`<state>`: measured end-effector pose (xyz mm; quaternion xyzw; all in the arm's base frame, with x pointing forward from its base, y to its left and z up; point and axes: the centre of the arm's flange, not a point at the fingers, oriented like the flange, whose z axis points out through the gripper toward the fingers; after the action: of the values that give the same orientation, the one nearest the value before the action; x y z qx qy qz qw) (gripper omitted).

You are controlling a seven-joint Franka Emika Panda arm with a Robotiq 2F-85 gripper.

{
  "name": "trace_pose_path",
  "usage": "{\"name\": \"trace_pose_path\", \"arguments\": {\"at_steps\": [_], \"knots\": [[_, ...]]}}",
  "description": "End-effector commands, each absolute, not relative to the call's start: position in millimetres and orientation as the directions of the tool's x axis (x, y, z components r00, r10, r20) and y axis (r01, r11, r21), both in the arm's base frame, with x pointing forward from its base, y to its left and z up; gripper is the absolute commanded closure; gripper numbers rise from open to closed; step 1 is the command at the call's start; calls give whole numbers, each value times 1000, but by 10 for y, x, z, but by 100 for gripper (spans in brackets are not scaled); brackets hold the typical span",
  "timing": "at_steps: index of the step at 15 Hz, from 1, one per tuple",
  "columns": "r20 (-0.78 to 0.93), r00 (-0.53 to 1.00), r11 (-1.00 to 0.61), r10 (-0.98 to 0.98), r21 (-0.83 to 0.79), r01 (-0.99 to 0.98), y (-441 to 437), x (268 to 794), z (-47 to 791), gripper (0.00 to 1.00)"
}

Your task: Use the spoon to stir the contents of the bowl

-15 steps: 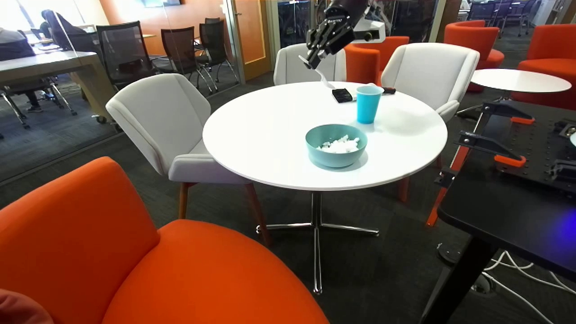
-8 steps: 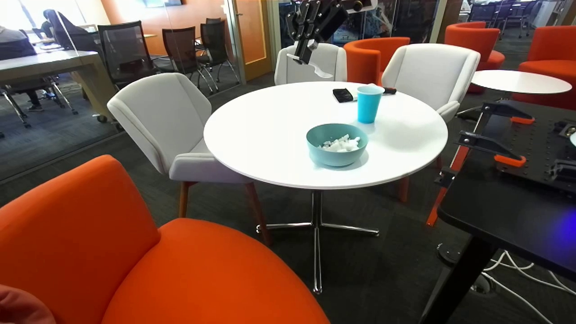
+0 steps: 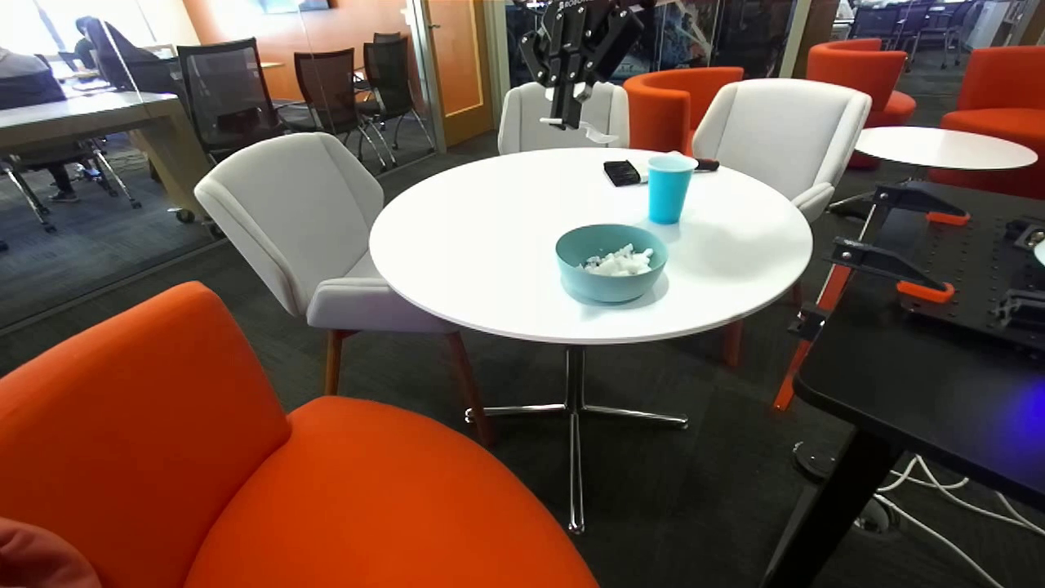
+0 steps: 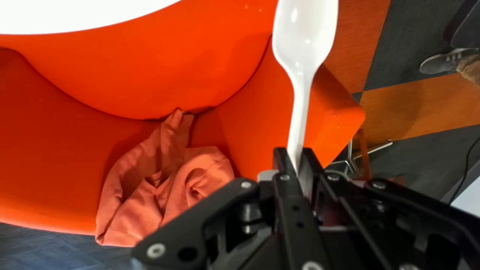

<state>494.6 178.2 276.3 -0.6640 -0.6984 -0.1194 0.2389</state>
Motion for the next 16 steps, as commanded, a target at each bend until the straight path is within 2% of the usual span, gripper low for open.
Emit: {"name": "trace_pose_path", "arguments": {"at_steps": [1,2,5,9,10,11,14,15,16], "knots": [[494,-50,147,868,-160,976,1801,4955,2784,97],[521,-75,181,850,-155,971,1838,4964,2841,97],[447,45,-8,894,-84,996,1889,5079,3028,97],[407,167,-163,898,-44,986,1976,5262,3256,97],[477,104,-83,873,-66,994,1894,5199,3146,97],[469,108,-91,877,-60,994,1912,5211,3178,89],[469,110,-88,876,-67,994,1935,5190,3157,89],[469,113,-91,876,-69,993,1918,5196,3146,97],[492,176,-158,853,-79,984,1896,5199,3153,97]]}}
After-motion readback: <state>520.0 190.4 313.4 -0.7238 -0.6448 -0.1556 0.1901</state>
